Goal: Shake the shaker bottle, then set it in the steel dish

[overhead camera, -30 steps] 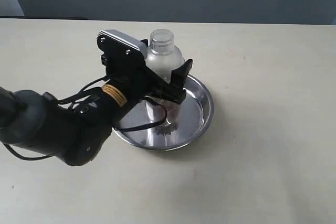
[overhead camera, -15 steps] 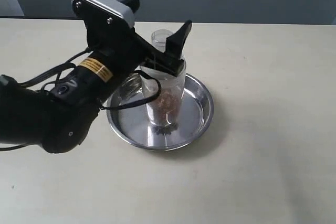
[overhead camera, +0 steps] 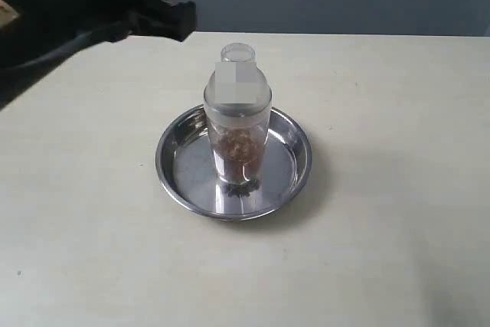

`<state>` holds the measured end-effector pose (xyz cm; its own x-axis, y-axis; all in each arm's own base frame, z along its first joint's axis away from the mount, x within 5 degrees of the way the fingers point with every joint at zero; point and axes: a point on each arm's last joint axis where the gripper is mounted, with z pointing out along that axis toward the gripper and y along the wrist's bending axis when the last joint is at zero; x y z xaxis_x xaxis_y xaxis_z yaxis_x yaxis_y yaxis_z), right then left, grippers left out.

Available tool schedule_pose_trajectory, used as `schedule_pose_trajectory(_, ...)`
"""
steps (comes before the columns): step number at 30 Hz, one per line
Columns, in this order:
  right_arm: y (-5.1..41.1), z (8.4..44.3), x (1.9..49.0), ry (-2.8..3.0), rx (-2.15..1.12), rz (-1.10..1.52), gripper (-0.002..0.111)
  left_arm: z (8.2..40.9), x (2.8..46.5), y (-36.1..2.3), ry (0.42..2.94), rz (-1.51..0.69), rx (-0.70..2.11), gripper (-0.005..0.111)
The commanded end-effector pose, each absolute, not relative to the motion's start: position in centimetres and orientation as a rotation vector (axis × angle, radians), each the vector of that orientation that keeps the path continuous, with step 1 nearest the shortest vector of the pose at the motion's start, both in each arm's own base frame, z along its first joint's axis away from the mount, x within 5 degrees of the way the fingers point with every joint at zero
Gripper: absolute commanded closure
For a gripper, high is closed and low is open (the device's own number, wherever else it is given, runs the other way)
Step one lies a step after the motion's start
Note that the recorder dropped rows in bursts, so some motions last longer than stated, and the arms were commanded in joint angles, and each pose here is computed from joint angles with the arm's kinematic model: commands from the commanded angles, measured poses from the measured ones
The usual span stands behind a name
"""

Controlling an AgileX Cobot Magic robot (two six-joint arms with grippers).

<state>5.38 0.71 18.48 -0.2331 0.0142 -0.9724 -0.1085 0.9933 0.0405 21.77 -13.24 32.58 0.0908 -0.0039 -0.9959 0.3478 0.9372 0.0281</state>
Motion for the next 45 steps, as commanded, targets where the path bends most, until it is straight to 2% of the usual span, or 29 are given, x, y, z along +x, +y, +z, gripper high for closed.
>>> schedule_pose_trajectory(1,0.7,18.6,5.4,1.788,-0.072,0.115,0.109,34.4,18.9,-12.2,1.469,-0.190,0.523,0.104)
schedule_pose_trajectory(8,0.7,18.6,5.4,1.788,-0.072,0.115,0.109,36.3,16.0,-10.7,1.455,-0.304,0.499,0.105)
schedule_pose_trajectory(14,0.7,18.6,5.4,1.788,-0.072,0.115,0.109,37.3,15.1,-9.9,1.404,-0.309,0.470,0.105)
schedule_pose_trajectory(15,0.7,18.6,5.4,1.788,-0.072,0.115,0.109,37.9,15.2,-9.5,1.327,-0.221,0.470,0.105)
schedule_pose_trajectory(18,0.7,18.6,5.4,1.788,-0.072,0.115,0.109,38.0,14.6,-8.5,1.300,-0.230,0.362,0.105)
schedule_pose_trajectory(22,0.7,18.6,5.4,1.788,-0.072,0.115,0.109,31.8,12.3,-5.7,1.440,-0.342,0.246,0.105)
schedule_pose_trajectory(25,0.7,18.6,5.4,1.788,-0.072,0.115,0.109,27.3,10.8,-3.5,1.579,-0.328,0.154,0.105)
schedule_pose_trajectory(28,0.7,18.6,5.4,1.788,-0.072,0.115,0.109,25.1,9.3,-1.8,1.634,-0.249,0.055,0.105)
schedule_pose_trajectory(30,0.7,18.6,5.4,1.788,-0.072,0.115,0.109,23.4,7.7,-0.9,1.582,-0.187,-0.008,0.105)
schedule_pose_trajectory(34,0.7,18.6,5.4,1.788,-0.072,0.115,0.109,21.0,6.2,-0.3,1.541,-0.142,-0.072,0.105)
schedule_pose_trajectory(45,0.7,18.6,5.4,1.788,-0.072,0.115,0.109,19.3,5.6,-0.3,1.702,-0.127,-0.090,0.105)
